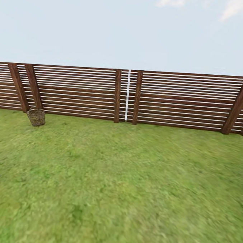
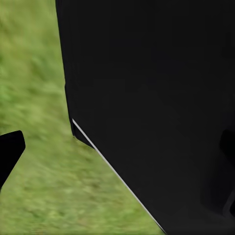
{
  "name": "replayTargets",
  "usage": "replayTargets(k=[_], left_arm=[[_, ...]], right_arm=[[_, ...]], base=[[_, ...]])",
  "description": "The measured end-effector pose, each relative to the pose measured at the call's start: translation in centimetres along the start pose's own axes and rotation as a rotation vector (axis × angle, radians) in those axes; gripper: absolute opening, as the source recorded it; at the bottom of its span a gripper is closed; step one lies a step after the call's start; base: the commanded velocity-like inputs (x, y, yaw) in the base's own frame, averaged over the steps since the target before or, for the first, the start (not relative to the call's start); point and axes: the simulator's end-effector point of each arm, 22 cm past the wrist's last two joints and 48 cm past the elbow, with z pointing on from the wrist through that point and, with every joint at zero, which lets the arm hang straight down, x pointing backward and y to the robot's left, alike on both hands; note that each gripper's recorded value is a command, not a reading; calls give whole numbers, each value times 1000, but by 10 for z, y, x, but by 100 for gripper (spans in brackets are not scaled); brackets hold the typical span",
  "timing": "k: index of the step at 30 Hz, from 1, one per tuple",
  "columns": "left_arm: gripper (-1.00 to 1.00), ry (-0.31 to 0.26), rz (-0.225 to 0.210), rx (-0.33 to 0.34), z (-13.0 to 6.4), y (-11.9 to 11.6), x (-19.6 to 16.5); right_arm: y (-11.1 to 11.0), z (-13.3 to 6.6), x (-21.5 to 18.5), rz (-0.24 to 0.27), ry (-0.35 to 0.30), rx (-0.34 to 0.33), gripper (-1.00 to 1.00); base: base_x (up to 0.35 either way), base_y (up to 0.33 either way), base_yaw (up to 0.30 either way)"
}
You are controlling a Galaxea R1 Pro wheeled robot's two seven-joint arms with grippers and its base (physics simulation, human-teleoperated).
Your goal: Take the three Easter eggs out of the wicker basket on the lawn in the garden, then place them on the lawn next to a single tree (choose any tree) so that all three eggs are next to the same tree and none are left in the basket.
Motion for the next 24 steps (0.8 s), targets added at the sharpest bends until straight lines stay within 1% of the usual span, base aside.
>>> replayTargets(k=[9,11,24], left_arm=[[100,0,0,2,0,-2,0],[100,0,0,3,0,-2,0],[100,1,0,5,0,-4,0]], right_arm=[[0,0,0,1,0,0,100],[0,0,0,2,0,0,100],[0,0,0,3,0,1,100]], base=[[326,-73,2],[326,-73,90],[326,-74,236]])
